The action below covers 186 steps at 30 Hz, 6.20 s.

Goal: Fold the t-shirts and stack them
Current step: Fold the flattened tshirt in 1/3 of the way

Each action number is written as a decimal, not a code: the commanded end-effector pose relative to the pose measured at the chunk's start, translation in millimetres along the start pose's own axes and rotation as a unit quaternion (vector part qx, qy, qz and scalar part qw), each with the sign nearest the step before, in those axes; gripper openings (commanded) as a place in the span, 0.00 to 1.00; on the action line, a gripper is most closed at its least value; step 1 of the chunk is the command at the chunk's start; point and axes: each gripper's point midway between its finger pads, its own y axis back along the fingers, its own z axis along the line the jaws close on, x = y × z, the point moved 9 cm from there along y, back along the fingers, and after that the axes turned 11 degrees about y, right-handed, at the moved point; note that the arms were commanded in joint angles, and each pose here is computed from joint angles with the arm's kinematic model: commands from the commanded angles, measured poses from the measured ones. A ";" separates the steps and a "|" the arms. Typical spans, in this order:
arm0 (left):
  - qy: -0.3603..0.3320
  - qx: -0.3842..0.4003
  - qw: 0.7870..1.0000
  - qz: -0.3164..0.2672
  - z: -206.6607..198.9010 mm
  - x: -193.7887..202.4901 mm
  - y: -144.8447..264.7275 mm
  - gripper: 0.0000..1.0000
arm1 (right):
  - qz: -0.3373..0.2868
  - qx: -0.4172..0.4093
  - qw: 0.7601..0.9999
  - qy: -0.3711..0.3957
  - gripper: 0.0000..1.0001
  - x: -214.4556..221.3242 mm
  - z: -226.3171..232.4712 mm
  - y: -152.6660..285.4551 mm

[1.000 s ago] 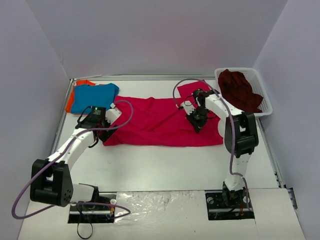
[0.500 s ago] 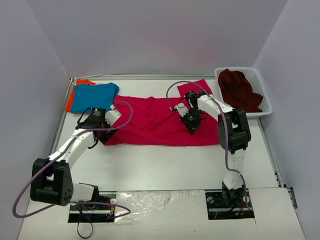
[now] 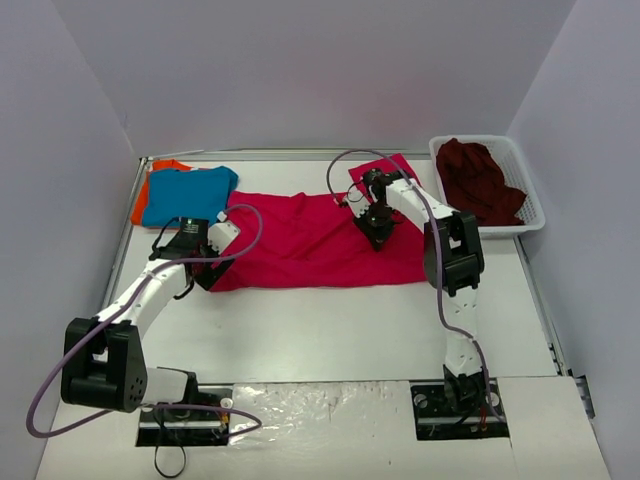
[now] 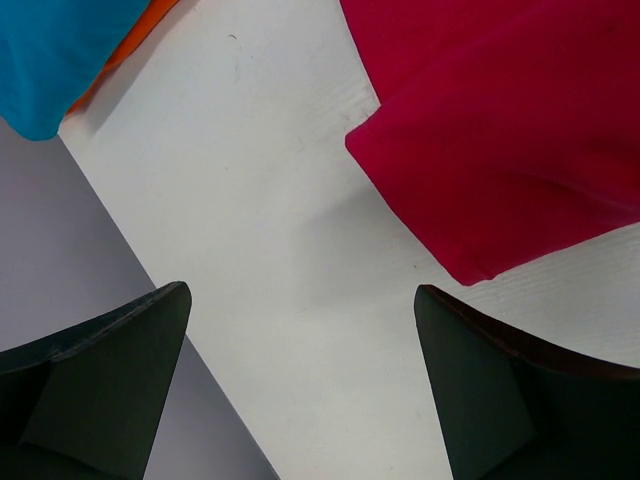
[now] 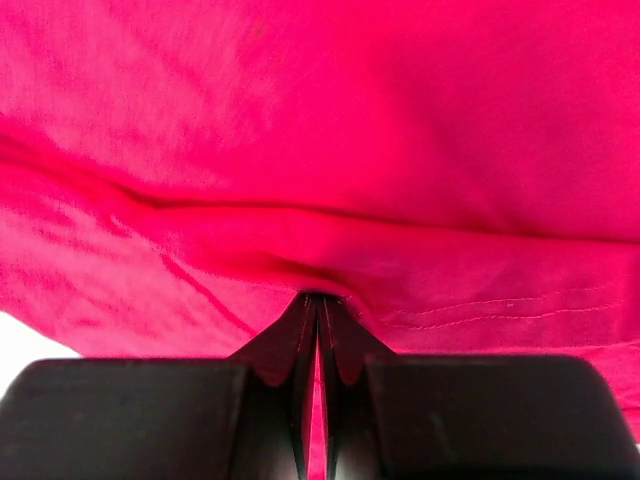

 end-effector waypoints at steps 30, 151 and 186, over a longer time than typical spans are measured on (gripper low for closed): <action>-0.014 0.015 1.000 -0.008 4.6 7.8 13.8 0.94 | -0.071 0.138 0.988 -0.009 0.37 33.5 30.1 108.2; -0.177 0.175 0.967 0.051 -18.0 39.1 31.9 0.02 | 0.033 0.097 0.983 -0.151 0.00 221.4 47.4 107.2; -0.201 0.243 0.949 0.021 -24.2 62.0 106.0 0.03 | 0.012 0.095 0.988 -0.119 0.00 246.7 135.2 152.7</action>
